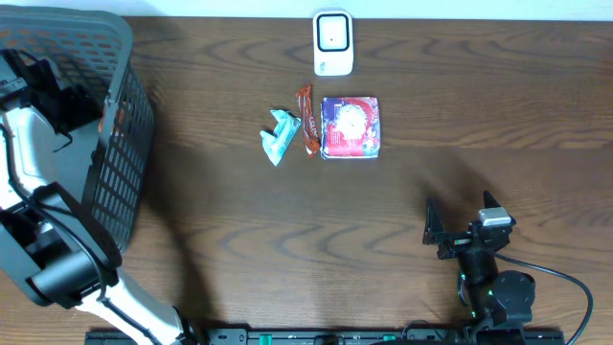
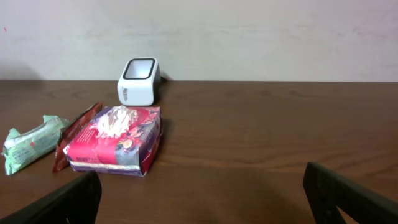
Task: Scan the item barcode
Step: 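Reach into the basket and grasp the orange Kleenex tissue pack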
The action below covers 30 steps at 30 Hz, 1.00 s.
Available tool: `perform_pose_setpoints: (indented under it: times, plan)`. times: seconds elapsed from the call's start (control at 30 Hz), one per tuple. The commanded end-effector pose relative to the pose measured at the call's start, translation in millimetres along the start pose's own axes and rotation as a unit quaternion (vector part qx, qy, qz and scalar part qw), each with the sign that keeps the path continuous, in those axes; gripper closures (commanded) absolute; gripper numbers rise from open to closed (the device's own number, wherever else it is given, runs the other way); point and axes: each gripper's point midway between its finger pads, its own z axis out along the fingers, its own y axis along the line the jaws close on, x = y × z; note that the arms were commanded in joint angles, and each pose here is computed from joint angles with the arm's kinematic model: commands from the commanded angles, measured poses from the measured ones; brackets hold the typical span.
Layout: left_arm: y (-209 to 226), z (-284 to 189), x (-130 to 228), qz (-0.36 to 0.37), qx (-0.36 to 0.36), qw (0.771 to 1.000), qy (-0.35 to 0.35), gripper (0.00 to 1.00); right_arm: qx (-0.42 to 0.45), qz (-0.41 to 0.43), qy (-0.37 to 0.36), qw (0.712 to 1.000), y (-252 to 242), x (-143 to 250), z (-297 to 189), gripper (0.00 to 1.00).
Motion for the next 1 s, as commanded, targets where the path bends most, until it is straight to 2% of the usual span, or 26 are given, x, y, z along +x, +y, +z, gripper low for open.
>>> perform_pose_setpoints:
  times: [0.0, 0.17, 0.47, 0.67, 0.83, 0.87, 0.97]
  plan:
    - [-1.0, 18.8, 6.6, 0.040, 0.010, 0.999, 0.014, 0.19, 0.005, -0.005, 0.002, 1.000, -2.0, 1.7, 0.1, 0.01]
    - [-1.4, 35.4, 7.9, 0.041, 0.013, 0.999, 0.014, 0.25, 0.005, -0.005, 0.002, 1.000, -2.0, 1.7, 0.1, 0.01]
    - [-34.7, 57.9, 11.7, 0.068, 0.041, 0.997, 0.016, 0.27, 0.005, -0.005, 0.002, 1.000, -2.0, 1.7, 0.1, 0.01]
    - [-49.6, 69.7, 30.7, 0.078, 0.049, 0.995, 0.042, 0.31, 0.004, -0.005, 0.002, 1.000, -2.0, 1.7, 0.1, 0.01]
    - [-35.0, 83.3, 49.5, 0.076, 0.015, 0.994, 0.074, 0.33, 0.005, -0.005, 0.002, 1.000, -2.0, 1.7, 0.1, 0.01]
    - [-32.2, 86.3, 54.0, 0.075, 0.008, 0.994, 0.082, 0.36, 0.005, -0.005, 0.002, 1.000, -2.0, 1.7, 0.1, 0.01]
    - [-31.4, 88.9, 60.1, 0.074, 0.008, 0.993, 0.093, 0.55, 0.005, -0.005, 0.002, 1.000, -2.0, 1.7, 0.1, 0.01]
